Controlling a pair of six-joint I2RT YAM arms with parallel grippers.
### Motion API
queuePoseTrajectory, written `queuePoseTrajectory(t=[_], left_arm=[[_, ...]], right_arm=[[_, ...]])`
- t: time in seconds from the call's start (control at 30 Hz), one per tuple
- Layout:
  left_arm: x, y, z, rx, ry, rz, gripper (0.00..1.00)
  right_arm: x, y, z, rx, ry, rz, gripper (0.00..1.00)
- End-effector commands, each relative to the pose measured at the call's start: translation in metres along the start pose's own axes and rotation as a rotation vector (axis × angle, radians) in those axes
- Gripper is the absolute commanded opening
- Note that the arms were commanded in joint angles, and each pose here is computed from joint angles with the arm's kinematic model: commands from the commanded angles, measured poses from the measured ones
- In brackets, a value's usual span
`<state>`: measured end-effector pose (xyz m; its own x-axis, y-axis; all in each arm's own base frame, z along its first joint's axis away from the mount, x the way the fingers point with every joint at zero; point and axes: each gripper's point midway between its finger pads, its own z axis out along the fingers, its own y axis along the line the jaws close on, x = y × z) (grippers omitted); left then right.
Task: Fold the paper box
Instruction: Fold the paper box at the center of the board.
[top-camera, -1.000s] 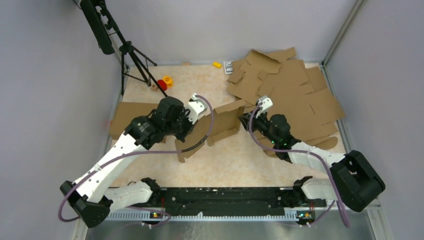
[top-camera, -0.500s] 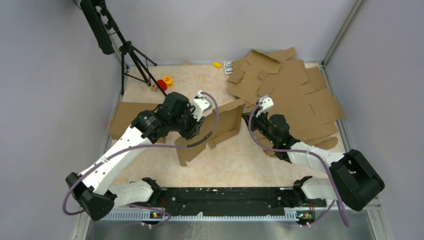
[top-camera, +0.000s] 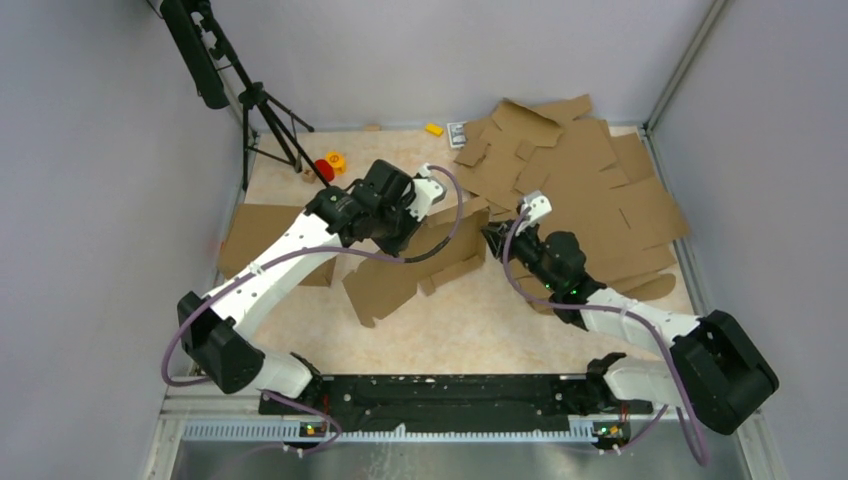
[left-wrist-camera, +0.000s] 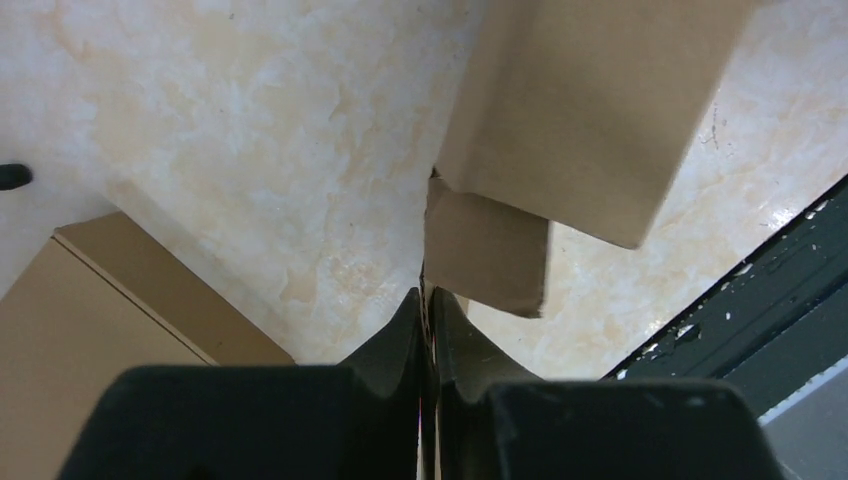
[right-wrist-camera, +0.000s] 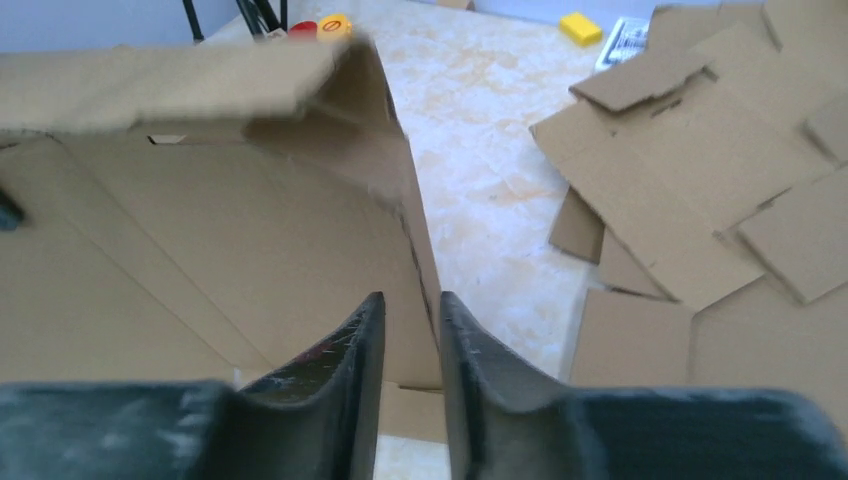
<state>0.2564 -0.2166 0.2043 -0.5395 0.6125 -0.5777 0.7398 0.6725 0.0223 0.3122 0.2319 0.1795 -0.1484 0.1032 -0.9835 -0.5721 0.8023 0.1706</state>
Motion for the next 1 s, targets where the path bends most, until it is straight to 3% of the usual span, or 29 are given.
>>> queuePoseTrajectory(t=[0.0, 0.13, 0.33, 0.47, 0.7, 0.83, 0.97], left_arm=[[-0.011, 0.008, -0.008, -0.032, -0.020, 0.050, 0.06], [-0.010, 0.009, -0.008, -0.033, -0.019, 0.072, 0.06], [-0.010, 0.005, -0.009, -0.011, -0.027, 0.088, 0.08], [-0.007, 0.005, -0.007, -0.013, -0.022, 0.095, 0.09], [-0.004, -0.002, -0.004, 0.010, -0.019, 0.117, 0.10], [-0.004, -0.005, -0.003, 0.017, -0.018, 0.131, 0.10], [-0.003, -0.006, -0.001, 0.019, -0.012, 0.141, 0.10]], right_arm=[[-0.025, 0.013, -0.008, -0.054, -0.101, -0.028, 0.37], [-0.033, 0.011, -0.015, -0.041, -0.126, -0.025, 0.56], [-0.058, 0.018, -0.041, -0.058, -0.183, 0.016, 0.77], [-0.078, 0.030, -0.064, -0.115, -0.239, 0.027, 0.80], [-0.104, 0.016, -0.053, 0.024, -0.151, 0.200, 0.89], [-0.107, 0.009, -0.031, 0.110, -0.022, 0.323, 0.89], [-0.109, 0.001, -0.023, 0.154, 0.005, 0.456, 0.87]])
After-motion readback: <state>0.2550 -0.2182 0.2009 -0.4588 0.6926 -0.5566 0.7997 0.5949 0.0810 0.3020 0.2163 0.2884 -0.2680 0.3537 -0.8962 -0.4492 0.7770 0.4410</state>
